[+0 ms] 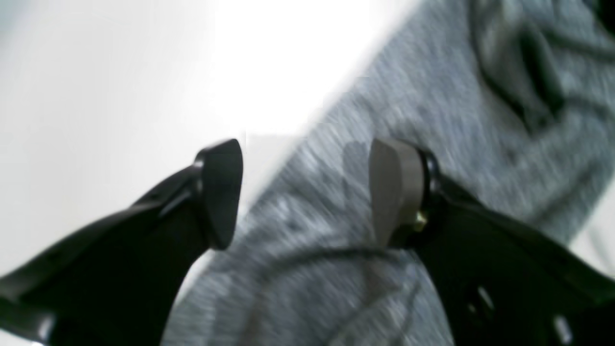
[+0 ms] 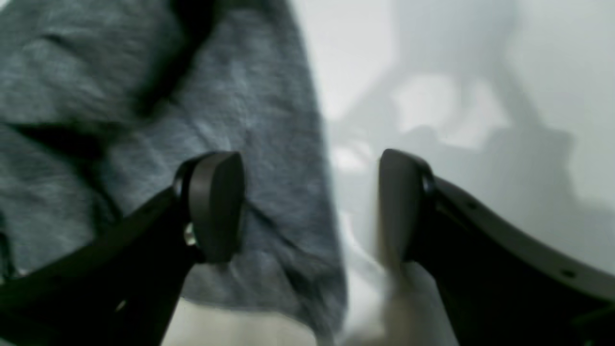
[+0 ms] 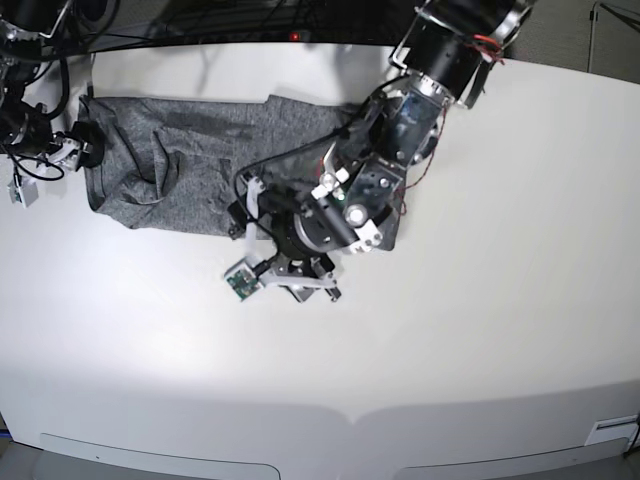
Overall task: Fold the T-shirt properly
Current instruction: 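Lay the folded end onto the strip and open the left gripper, then press the folded shirt flat with both grippers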
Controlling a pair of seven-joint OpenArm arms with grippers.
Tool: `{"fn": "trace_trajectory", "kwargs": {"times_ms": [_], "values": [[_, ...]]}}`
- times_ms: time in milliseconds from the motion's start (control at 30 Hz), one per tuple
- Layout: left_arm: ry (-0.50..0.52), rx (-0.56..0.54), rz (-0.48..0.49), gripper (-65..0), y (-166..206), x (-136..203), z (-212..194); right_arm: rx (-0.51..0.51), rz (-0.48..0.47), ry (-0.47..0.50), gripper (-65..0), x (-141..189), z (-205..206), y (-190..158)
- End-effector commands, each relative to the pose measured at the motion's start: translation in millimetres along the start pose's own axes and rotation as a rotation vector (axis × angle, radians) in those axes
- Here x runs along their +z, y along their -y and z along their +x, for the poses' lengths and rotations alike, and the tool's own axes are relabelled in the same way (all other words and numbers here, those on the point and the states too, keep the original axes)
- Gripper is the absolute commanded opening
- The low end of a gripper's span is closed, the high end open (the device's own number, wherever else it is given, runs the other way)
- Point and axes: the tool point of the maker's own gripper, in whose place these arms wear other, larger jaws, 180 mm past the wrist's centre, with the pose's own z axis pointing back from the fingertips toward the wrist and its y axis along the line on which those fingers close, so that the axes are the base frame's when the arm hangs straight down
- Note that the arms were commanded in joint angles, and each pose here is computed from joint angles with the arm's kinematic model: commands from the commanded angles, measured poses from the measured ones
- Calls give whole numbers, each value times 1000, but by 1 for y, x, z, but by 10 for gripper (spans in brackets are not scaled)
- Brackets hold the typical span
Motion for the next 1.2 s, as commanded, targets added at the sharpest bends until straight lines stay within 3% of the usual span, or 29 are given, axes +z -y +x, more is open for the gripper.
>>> {"fn": "trace_trajectory", "kwargs": {"times_ms": [0,133,367,533,700,867,967,1167], "values": [[52,-5,33,-249,-9,7,27,8,0,37,-209,5,12,5],[-10,-39,128,-249,-33,25,36,-56,16,8,-209,-6,-5,10],[37,-56,158,-249,-38,57,58,-101,128,-15,-209,-10,-12,-10],[1,6,35,-249,-22,54,31,-106,209,-86,-209,-12,-23,-28],[-127,-26,102,-249,-43,59,-3,-117,280,-105,-222,-11,-25,-44],[-205,-52,178,-249,-70,69,-32,-120,294,-89,-486,-12,-21,-47],[-267,3,231,-249,-85,77,-52,-121,301,-61,-650,-12,-13,-49],[-347,39,284,-249,-99,90,-94,-137,410,41,-650,-7,27,-70]]}}
